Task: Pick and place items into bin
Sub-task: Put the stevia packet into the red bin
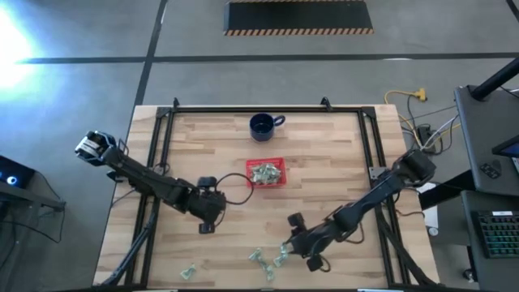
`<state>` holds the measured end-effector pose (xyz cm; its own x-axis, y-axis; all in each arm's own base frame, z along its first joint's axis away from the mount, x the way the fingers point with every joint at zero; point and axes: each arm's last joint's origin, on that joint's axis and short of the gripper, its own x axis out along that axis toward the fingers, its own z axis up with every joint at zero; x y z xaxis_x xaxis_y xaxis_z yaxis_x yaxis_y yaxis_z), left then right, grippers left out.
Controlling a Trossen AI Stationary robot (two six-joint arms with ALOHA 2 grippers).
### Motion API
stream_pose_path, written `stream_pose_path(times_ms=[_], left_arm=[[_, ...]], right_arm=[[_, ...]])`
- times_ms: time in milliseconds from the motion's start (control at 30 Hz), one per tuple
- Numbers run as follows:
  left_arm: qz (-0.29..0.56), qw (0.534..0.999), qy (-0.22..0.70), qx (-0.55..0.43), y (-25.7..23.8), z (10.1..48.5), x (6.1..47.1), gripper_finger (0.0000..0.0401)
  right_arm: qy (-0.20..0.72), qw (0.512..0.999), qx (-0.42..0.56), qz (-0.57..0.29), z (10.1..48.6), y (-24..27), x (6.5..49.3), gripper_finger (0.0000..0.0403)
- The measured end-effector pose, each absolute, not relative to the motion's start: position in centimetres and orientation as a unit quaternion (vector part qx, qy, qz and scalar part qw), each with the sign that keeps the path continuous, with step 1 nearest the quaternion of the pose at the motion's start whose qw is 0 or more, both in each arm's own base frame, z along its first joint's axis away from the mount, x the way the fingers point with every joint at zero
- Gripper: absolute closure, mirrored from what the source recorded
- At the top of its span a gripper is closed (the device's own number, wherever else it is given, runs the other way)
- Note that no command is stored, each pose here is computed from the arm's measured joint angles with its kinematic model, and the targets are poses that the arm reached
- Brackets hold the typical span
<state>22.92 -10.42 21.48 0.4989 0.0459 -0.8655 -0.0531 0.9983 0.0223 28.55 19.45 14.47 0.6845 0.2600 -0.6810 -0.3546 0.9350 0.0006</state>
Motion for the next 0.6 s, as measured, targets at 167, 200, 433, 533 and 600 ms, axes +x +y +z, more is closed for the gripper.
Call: stream_pose_path(times_ms=[167, 200, 433, 533, 600], left_arm=[[0.02, 0.873, 0.488, -0.007, -10.8, 21.7, 23.1, 0.0278], [0.019, 0.872, 0.489, -0.006, -10.9, 21.7, 23.0, 0.0278], [0.018, 0.872, 0.489, -0.012, -11.3, 21.6, 22.8, 0.0278], [0.018, 0.872, 0.489, -0.012, -11.3, 21.6, 22.8, 0.0278], [0.018, 0.872, 0.488, -0.012, -11.3, 21.6, 22.8, 0.0278]], right_arm=[[0.39, 0.904, -0.072, 0.159, 14.2, 19.5, 29.9, 0.0257], [0.4, 0.899, -0.073, 0.16, 14.1, 19.4, 30.0, 0.0254], [0.427, 0.887, -0.068, 0.162, 13.1, 19.0, 30.6, 0.0245], [0.432, 0.886, -0.067, 0.158, 12.8, 18.7, 30.5, 0.0246], [0.433, 0.885, -0.067, 0.157, 12.7, 18.6, 30.5, 0.0245]])
